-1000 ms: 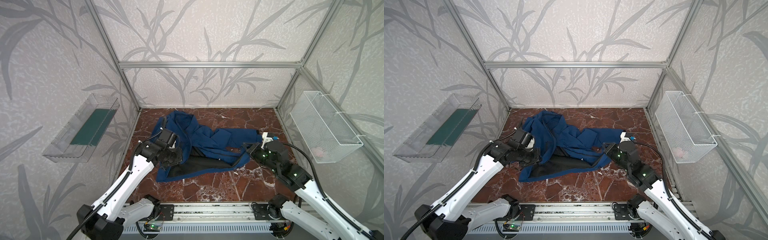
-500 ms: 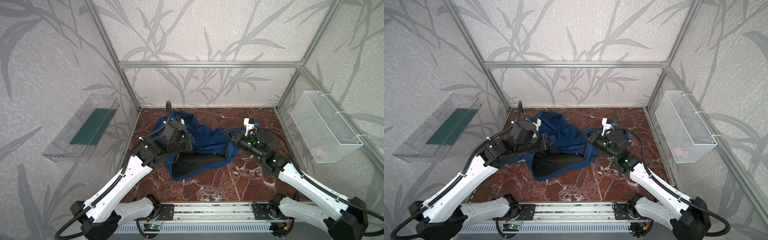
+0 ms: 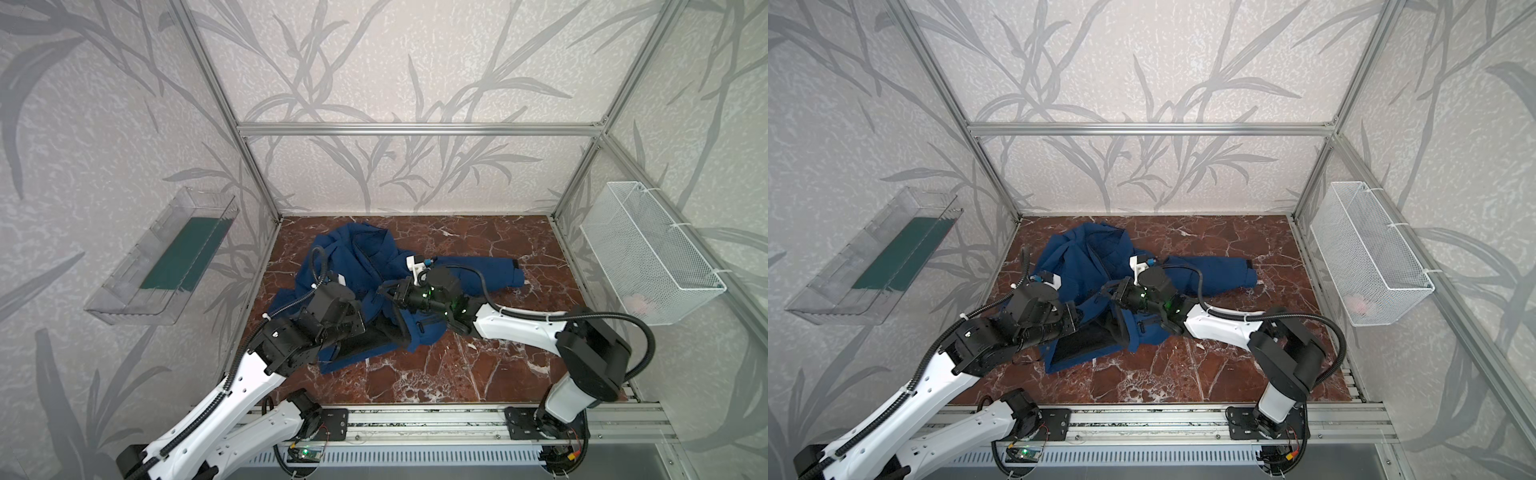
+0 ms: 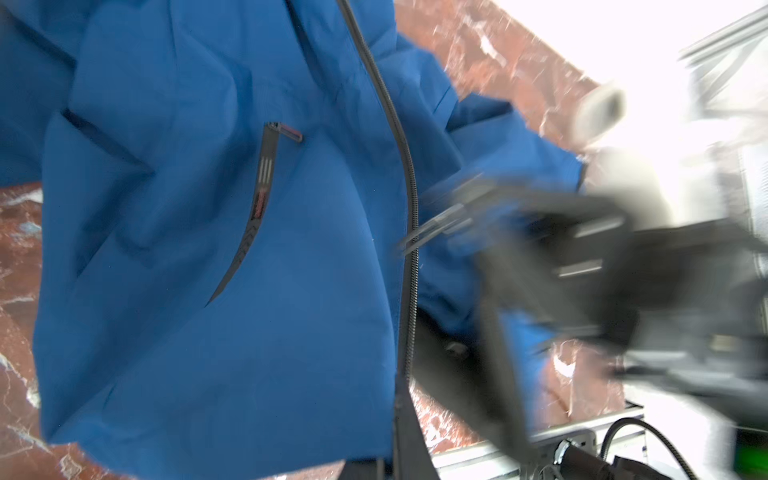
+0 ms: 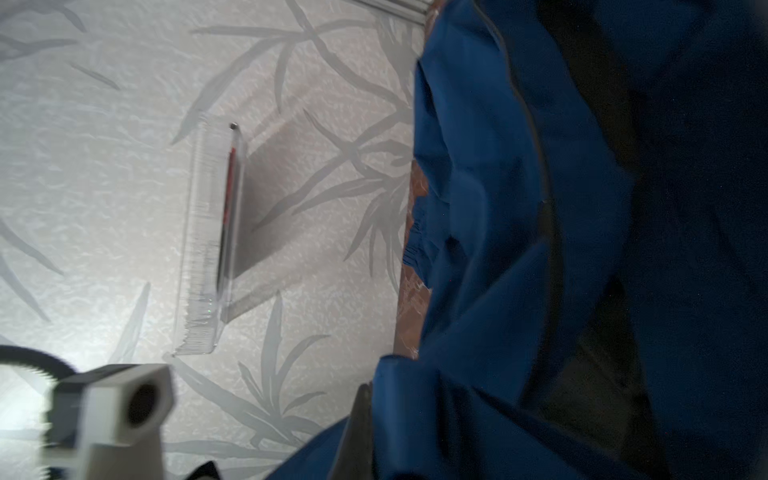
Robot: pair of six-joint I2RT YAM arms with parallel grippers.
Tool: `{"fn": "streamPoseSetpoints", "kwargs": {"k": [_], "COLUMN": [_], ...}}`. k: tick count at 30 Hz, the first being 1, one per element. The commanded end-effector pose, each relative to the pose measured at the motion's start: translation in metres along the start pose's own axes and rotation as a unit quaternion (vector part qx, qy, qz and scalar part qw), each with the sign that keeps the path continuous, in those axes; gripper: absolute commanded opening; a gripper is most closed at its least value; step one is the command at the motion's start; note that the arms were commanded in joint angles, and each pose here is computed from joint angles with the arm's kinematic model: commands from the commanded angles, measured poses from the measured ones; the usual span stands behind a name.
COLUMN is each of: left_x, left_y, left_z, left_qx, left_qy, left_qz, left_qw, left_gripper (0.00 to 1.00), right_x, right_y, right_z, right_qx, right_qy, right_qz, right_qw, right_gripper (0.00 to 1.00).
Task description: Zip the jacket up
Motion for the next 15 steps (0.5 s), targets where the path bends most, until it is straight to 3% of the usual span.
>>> {"fn": "streamPoseSetpoints", "kwargs": {"k": [1,4,7,11,15], "left_x": [-0.008,-0.015,-0.025,-0.042,-0.076], "left_y": [0.016,0.019,0.024,0.037,0.065], "left_z": [-0.012,-0.017,-0.024,-0.029,-0.038], "left_qx": [-0.052,-0.066,-0.089,-0.139,-0.203], "left_qy": [-0.031,-0.064,-0.115,-0.201,-0.281], "left_qz": [-0.021,-0.026,-0.040,-0.073,-0.070], "left_qw": [0.998,0.995,0.989,0.967,0.936], "left_gripper": [0.00,0.00,0.00,0.00,0.00], "right_x": [-0.052,-0.083,-0.080,-0.024,0.041], "right_y": [-0.020,-0.028,-0.021,0.010,0.038], "right_z": [0.021,0.026,0.016,-0.042,-0.125], "right_qx": [0.011,0.013,-0.003,-0.083,-0.206], "right_qy": [-0.035,-0.075,-0.077,-0.035,0.005], "right_qz": [0.042,0.053,0.039,-0.024,-0.120], "right_qw": [0.998,0.996,0.996,0.996,0.971], "right_gripper": [0.00,0.00,0.00,0.00,0.00]}}
Point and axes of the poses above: each gripper's point midway between its finger pads, its own z axis out along the fingers, its own x axis along the line the jaws close on, y = z × x, the point moved 5 cm from there along -z, back along the fingers, and after that the axes turned 2 degrees about z, right-handed, at the moved point
